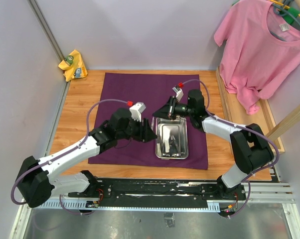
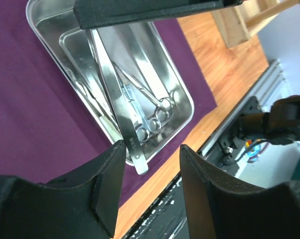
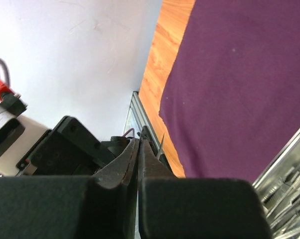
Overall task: Open and lay out the surgical kit
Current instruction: Pick up the medical item from the container, then place the medical item in the surgical kit.
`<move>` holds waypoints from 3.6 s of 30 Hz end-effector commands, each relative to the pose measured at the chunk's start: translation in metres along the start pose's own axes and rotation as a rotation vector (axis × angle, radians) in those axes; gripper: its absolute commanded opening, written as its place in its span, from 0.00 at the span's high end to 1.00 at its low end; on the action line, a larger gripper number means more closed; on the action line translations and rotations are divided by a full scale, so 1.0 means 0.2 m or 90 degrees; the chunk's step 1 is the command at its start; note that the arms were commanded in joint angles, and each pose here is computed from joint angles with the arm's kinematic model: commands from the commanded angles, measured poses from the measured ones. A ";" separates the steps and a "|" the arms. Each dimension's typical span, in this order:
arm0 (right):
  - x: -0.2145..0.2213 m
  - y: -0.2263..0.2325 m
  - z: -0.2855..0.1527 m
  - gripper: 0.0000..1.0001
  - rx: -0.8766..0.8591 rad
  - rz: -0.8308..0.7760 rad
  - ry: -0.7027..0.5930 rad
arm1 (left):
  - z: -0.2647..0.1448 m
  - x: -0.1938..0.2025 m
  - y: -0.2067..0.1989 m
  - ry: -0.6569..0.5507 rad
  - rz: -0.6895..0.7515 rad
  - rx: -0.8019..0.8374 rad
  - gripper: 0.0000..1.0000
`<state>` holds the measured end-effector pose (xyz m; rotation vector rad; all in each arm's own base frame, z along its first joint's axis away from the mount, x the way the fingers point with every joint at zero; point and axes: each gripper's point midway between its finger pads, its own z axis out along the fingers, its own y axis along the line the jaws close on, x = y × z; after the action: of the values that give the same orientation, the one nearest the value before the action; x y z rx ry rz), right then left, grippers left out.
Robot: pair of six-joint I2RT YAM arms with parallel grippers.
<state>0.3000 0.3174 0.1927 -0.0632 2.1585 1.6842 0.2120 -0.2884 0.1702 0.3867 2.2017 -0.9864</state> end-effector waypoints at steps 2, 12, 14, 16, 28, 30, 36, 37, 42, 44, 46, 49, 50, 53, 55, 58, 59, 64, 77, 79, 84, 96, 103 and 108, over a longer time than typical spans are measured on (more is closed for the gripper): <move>-0.03 0.11 -0.03 0.99 -0.088 -0.033 -0.004 | -0.09 -0.06 -0.12 -0.018 -0.015 0.124 0.49; -0.06 0.24 -0.07 0.99 -0.231 -0.007 -0.023 | -0.14 -0.07 -0.14 -0.021 -0.042 0.190 0.59; -0.06 0.24 -0.06 0.99 -0.241 0.001 -0.023 | -0.15 -0.07 -0.15 -0.023 -0.040 0.192 0.66; -0.06 0.23 -0.06 0.99 -0.245 0.006 -0.026 | -0.15 -0.08 -0.14 -0.023 -0.040 0.192 0.74; -0.05 0.15 -0.04 0.85 -0.205 0.021 -0.018 | -0.11 -0.10 -0.06 -0.027 -0.047 0.136 1.00; -0.04 0.10 -0.03 0.70 -0.167 0.027 -0.012 | -0.10 -0.12 0.01 -0.024 -0.051 0.083 1.00; -0.06 -0.14 -0.12 0.36 0.060 -0.005 -0.013 | -0.09 -0.19 0.15 -0.029 -0.049 -0.036 1.00; -0.08 -0.17 -0.15 0.32 0.110 -0.013 -0.020 | -0.08 -0.21 0.18 -0.030 -0.049 -0.055 1.00; -0.12 -0.24 -0.36 0.17 0.286 -0.074 -0.037 | -0.03 -0.36 0.35 -0.049 -0.047 -0.167 1.00; -0.13 -0.22 -0.44 0.13 0.324 -0.101 -0.052 | 0.01 -0.44 0.49 -0.055 -0.050 -0.233 1.00; -0.12 -0.20 -0.49 0.13 0.344 -0.118 -0.054 | 0.06 -0.53 0.66 -0.053 -0.055 -0.300 1.00; -0.07 -0.18 -0.57 0.11 0.368 -0.136 -0.051 | 0.11 -0.66 0.94 -0.050 -0.076 -0.394 1.00; -0.06 -0.17 -0.59 0.10 0.373 -0.143 -0.051 | 0.12 -0.70 1.04 -0.049 -0.091 -0.418 1.00; -0.02 -0.16 -0.63 0.10 0.375 -0.158 -0.049 | 0.16 -0.78 1.29 -0.048 -0.111 -0.488 1.00; 0.00 -0.16 -0.64 0.10 0.375 -0.162 -0.044 | 0.19 -0.83 1.42 -0.041 -0.104 -0.526 1.00; 0.03 -0.16 -0.66 0.09 0.375 -0.163 -0.034 | 0.23 -0.91 1.59 -0.025 -0.082 -0.572 1.00; 0.04 -0.16 -0.66 0.09 0.373 -0.162 -0.031 | 0.24 -0.93 1.65 -0.014 -0.076 -0.589 1.00; 0.06 -0.18 -0.67 0.09 0.373 -0.166 -0.023 | 0.23 -0.99 1.86 -0.010 -0.077 -0.626 1.00; 0.05 -0.26 -0.60 0.09 0.360 -0.145 0.001 | 0.19 -0.82 2.11 0.072 -0.058 -0.675 1.00; 0.05 -0.27 -0.59 0.09 0.361 -0.142 0.002 | 0.19 -0.80 2.13 0.081 -0.055 -0.680 1.00; 0.05 -0.28 -0.58 0.09 0.360 -0.139 0.006 | 0.18 -0.77 2.15 0.098 -0.043 -0.686 1.00; 0.06 -0.28 -0.58 0.09 0.356 -0.134 0.009 | 0.11 -0.85 2.07 0.073 -0.038 -0.686 0.72; 0.06 -0.28 -0.59 0.09 0.357 -0.134 0.008 | 0.06 -0.92 2.00 0.046 -0.048 -0.677 0.64; 0.07 -0.28 -0.59 0.10 0.366 -0.138 0.010 | 0.01 -1.02 1.82 -0.015 -0.080 -0.635 0.64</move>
<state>0.2721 0.1964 0.1590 -0.1426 2.4590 0.9167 0.5490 -0.0300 0.0539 -0.1705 2.4987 0.2457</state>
